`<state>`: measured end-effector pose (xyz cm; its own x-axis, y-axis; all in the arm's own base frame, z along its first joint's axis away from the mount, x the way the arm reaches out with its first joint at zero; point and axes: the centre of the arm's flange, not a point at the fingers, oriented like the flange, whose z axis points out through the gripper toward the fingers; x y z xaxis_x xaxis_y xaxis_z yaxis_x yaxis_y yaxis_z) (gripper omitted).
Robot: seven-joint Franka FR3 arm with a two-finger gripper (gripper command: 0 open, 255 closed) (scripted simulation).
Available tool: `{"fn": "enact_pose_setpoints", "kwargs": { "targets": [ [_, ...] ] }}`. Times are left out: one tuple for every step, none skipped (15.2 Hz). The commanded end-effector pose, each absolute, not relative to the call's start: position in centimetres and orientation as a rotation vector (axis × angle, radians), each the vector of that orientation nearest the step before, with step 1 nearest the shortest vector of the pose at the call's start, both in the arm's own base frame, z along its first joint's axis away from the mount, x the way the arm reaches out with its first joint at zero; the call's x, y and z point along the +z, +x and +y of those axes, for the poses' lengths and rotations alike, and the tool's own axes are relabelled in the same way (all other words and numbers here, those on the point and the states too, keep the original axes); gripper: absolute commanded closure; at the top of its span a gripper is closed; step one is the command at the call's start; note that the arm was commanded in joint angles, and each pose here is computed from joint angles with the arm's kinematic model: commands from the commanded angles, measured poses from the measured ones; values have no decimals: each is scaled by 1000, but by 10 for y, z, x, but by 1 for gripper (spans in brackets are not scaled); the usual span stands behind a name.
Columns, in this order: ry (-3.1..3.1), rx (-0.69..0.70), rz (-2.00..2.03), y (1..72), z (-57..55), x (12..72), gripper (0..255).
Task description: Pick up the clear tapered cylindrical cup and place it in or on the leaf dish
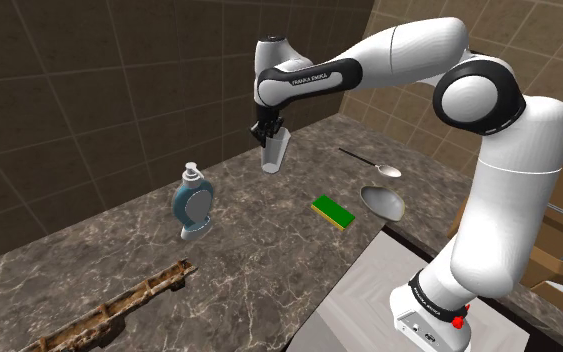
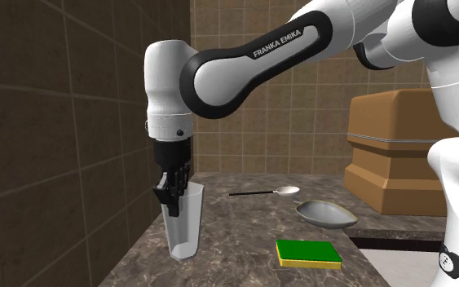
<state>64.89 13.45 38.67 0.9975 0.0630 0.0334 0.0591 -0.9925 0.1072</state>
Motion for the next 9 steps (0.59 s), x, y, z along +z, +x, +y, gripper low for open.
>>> {"fn": "enact_pose_setpoints", "kwargs": {
  "targets": [
    [3033,56,93,649,135,387,255],
    [3033,56,93,649,135,387,255],
    [3033,56,93,649,134,387,255],
    [3033,56,93,649,134,387,255],
    [3033,56,93,649,134,387,255],
    [3033,56,93,649,134,387,255],
    [3033,56,93,649,135,387,255],
    [3033,56,93,649,135,392,255],
    [3033,56,93,649,135,397,255]
  ]
}}
